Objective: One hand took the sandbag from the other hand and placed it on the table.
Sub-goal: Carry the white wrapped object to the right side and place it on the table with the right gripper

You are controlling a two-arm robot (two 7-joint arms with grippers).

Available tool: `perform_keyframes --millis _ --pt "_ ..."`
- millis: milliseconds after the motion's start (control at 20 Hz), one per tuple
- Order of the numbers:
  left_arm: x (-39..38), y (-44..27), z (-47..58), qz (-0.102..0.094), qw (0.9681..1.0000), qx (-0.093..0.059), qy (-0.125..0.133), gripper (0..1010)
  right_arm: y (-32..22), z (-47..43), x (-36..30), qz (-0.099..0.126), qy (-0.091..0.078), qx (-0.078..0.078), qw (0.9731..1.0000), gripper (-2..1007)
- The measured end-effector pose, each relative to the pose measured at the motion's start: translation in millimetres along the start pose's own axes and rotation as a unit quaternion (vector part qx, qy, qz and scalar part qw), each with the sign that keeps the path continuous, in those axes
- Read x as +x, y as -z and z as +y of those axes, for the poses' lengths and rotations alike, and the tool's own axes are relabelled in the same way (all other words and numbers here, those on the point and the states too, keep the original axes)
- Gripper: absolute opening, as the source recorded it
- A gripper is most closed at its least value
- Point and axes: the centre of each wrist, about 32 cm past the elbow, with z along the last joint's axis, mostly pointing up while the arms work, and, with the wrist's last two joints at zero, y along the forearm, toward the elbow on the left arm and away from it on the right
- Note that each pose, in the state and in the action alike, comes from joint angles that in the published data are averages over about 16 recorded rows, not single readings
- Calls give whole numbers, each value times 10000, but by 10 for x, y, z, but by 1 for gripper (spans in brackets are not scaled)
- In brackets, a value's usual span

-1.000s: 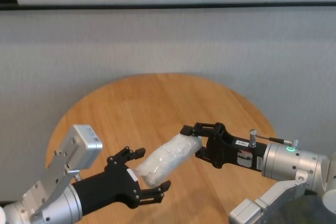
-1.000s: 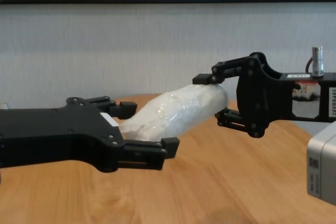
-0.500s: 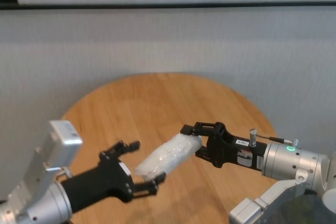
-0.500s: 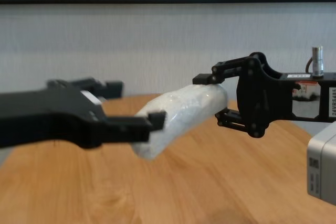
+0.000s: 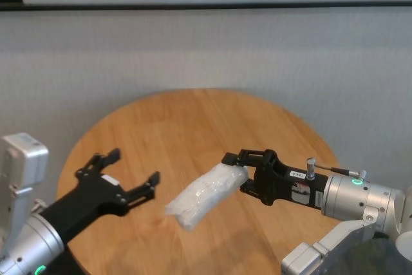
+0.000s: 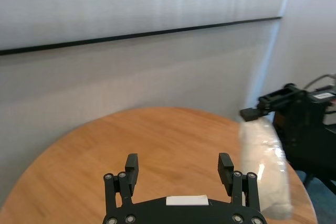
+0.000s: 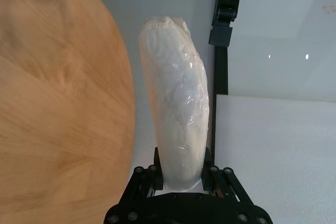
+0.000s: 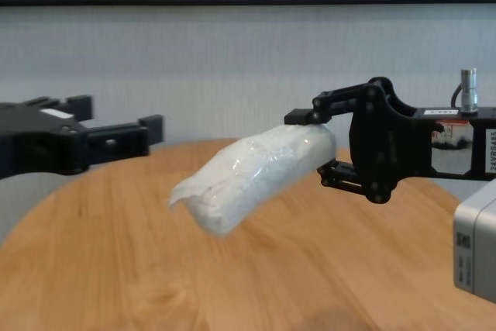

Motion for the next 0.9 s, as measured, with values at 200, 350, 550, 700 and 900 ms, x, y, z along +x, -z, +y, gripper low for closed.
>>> perform_keyframes --millis 200,350,550,700,900 --pt "-18 34 25 36 9988 21 -485 1002 0 0 0 0 0 0 10000 379" --pt "-35 51 31 25 9972 56 -742 1002 0 0 0 0 0 0 10000 379" --pt "-61 60 34 -66 9954 83 -955 1002 0 0 0 0 0 0 10000 379" --pt "-77 60 31 -138 9946 94 -1022 1002 0 0 0 0 0 0 10000 379" --pt "-84 59 28 -164 9945 96 -1029 1002 1 -1 3 -4 -7 1 10000 379"
